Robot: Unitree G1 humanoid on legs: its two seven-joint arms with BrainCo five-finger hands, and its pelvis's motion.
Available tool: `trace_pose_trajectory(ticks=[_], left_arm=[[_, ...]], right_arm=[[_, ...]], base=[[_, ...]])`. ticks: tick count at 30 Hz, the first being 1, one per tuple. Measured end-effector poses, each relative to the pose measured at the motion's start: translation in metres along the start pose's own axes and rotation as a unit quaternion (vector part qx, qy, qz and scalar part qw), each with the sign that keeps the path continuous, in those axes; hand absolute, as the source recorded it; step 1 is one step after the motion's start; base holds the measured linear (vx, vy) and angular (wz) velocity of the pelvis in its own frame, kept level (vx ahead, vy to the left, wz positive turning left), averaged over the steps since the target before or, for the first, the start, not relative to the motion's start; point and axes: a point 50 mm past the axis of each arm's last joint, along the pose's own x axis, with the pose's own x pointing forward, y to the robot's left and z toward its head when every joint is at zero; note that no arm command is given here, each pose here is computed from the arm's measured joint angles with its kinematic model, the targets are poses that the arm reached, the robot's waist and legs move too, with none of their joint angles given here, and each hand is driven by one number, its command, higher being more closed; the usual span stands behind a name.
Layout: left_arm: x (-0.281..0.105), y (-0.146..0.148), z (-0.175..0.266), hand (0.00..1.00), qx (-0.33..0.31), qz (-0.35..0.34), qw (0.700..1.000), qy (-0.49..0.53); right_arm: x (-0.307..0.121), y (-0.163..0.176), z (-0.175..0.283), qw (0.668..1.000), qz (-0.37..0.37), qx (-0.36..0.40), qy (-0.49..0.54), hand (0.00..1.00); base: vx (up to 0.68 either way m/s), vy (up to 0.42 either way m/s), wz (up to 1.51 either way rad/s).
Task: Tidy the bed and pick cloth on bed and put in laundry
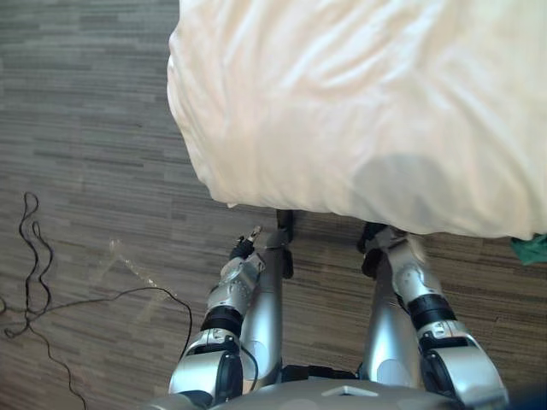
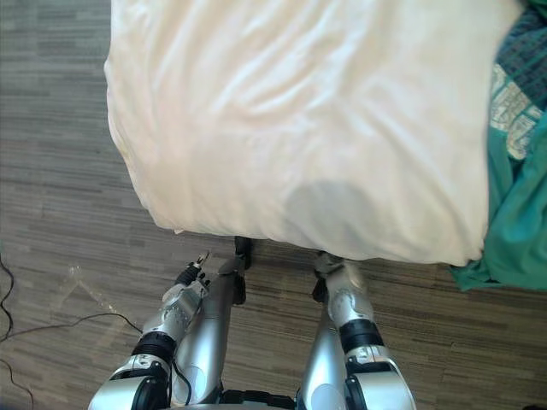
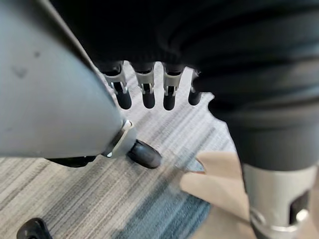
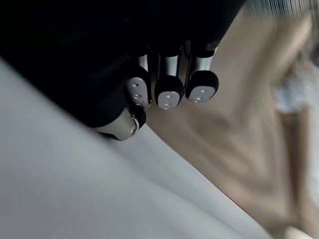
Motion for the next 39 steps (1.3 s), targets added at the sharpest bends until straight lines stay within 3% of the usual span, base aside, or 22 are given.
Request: trace_pose_trajectory(ticks=[7, 13, 21, 25, 30, 32, 35, 39], left_arm=[[-0.003, 0.031, -0.016, 0.00, 0.014, 0.011, 1.000, 0.023], [-0.013, 0.074, -0.055, 0.00, 0.029, 0.030, 0.995, 0.088], [-0.050, 0.140, -0.114, 0.00, 0.071, 0.081, 0.974, 0.199], [-0.059, 0.155, -0.122, 0.00, 0.076, 0.090, 0.968, 0.221], [-0.067, 0.163, -0.127, 0.00, 0.084, 0.085, 0.963, 0.240], [-0.071, 0.168, -0.128, 0.00, 0.092, 0.086, 0.962, 0.241], [-0.081, 0.178, -0.130, 0.00, 0.096, 0.096, 0.962, 0.236], [-0.083, 0.179, -0.134, 0.00, 0.105, 0.098, 0.960, 0.239]], right_arm=[[-0.060, -0.040, -0.024, 0.995, -0.087, 0.035, 0.015, 1.00], [-0.133, -0.085, -0.037, 0.971, -0.232, 0.056, 0.027, 1.00], [-0.242, -0.122, -0.058, 0.889, -0.442, 0.089, 0.084, 1.00], [-0.261, -0.125, -0.051, 0.875, -0.473, 0.090, 0.050, 1.00], [-0.210, -0.102, -0.010, 0.949, -0.313, 0.031, -0.035, 1.00], [-0.184, -0.079, 0.013, 0.980, -0.185, -0.001, -0.073, 1.00], [-0.153, -0.041, 0.038, 0.994, 0.004, -0.023, -0.108, 1.00], [-0.125, 0.012, 0.035, 0.978, 0.191, 0.004, -0.087, 1.00]], base=[[0.10, 0.023, -0.39], [0.19, 0.021, -0.27], [0.16, 0.015, -0.14], [0.04, 0.024, -0.07], [-0.01, 0.011, 0.01], [-0.01, -0.014, 0.20], [0.00, -0.007, 0.13], [0.01, -0.004, 0.20]])
